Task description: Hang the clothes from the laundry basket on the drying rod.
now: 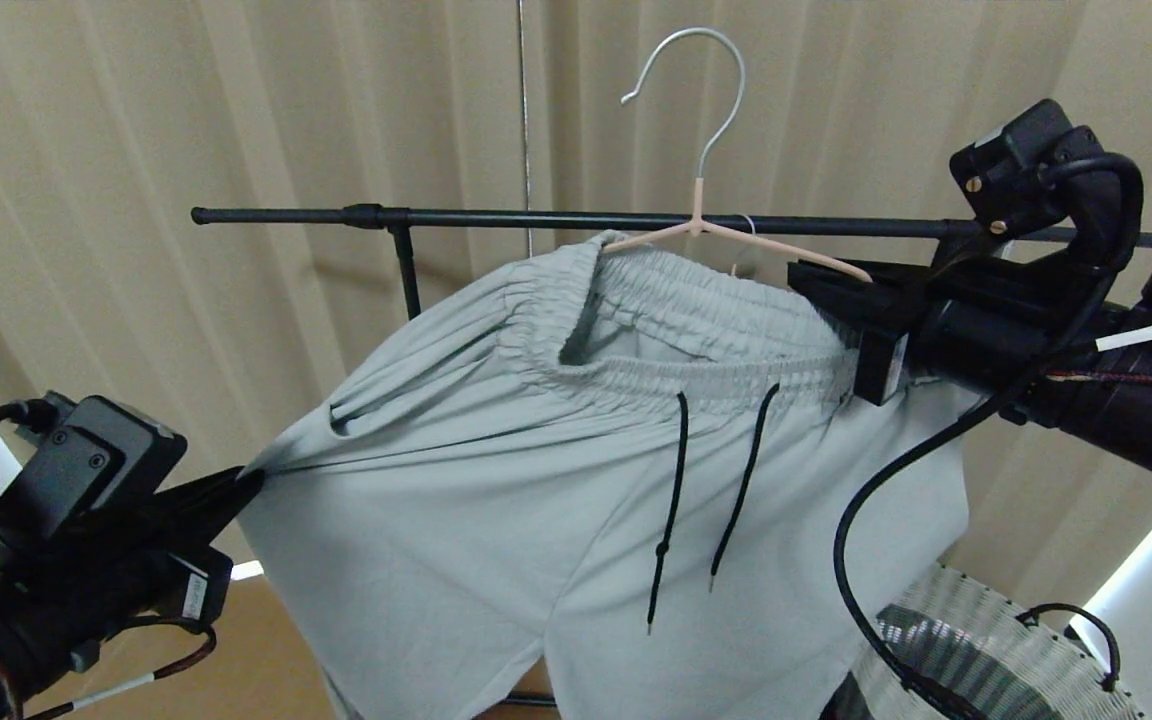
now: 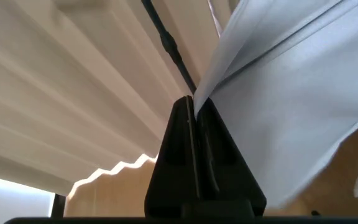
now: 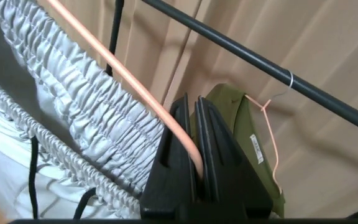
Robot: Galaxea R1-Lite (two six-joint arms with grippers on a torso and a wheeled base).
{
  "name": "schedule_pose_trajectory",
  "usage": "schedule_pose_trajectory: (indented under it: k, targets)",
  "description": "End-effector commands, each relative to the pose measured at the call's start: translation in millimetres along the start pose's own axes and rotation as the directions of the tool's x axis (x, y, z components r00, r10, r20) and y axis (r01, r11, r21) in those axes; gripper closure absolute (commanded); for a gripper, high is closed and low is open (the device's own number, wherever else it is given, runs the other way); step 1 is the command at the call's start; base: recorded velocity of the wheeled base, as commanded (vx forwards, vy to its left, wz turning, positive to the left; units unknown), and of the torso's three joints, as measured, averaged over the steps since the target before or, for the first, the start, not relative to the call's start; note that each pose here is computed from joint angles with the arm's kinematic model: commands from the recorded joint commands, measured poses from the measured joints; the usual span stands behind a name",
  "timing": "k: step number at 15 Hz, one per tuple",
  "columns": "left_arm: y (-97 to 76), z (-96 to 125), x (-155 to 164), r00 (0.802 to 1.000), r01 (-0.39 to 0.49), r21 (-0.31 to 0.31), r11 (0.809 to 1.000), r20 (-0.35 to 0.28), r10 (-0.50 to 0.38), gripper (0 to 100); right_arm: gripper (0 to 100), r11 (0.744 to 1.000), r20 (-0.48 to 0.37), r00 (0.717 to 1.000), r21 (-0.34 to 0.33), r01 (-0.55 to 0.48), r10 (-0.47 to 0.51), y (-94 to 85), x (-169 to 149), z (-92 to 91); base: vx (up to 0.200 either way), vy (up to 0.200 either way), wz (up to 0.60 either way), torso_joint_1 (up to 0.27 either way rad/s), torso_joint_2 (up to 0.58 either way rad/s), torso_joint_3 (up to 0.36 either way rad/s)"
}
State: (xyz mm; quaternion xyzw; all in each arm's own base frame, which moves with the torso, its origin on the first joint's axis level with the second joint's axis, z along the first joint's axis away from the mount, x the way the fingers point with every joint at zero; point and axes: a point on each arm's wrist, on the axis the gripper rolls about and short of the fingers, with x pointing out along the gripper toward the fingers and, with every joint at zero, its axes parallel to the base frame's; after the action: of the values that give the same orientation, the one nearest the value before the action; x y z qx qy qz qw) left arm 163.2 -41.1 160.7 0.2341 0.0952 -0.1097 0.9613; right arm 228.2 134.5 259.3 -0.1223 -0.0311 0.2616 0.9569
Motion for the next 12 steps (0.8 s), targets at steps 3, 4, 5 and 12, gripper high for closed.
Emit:
schedule_pose_trajectory:
  k: [3,4,5,12]
  targets:
    - [2.4,3,-10,0.999,-0.018,-0.007,1.000,0.037,0.018,0,100,1.000,-0.021,1.000,-0.003,0.007,-0.007,0.5,0,-2.9,0.000,0.000,0.00,0.000,0.00,0.000]
    - [1.9,2,-12,0.999,-0.017,-0.007,1.000,0.039,0.017,0,100,1.000,-0.027,1.000,-0.004,0.011,-0.011,0.5,0,-3.6,0.000,0.000,0.00,0.000,0.00,0.000]
    - [3.2,3,-21,0.997,-0.030,-0.012,0.999,0.070,0.030,0,100,0.999,-0.045,0.998,-0.005,0.040,-0.040,0.4,0,-6.0,0.000,0.000,0.00,0.000,0.00,0.000]
    - [20.5,22,-93,0.965,-0.123,-0.131,0.984,0.217,0.150,0,100,0.987,-0.222,0.962,-0.038,0.154,-0.159,2.8,-11,-29.8,0.000,0.000,0.00,0.000,0.00,0.000]
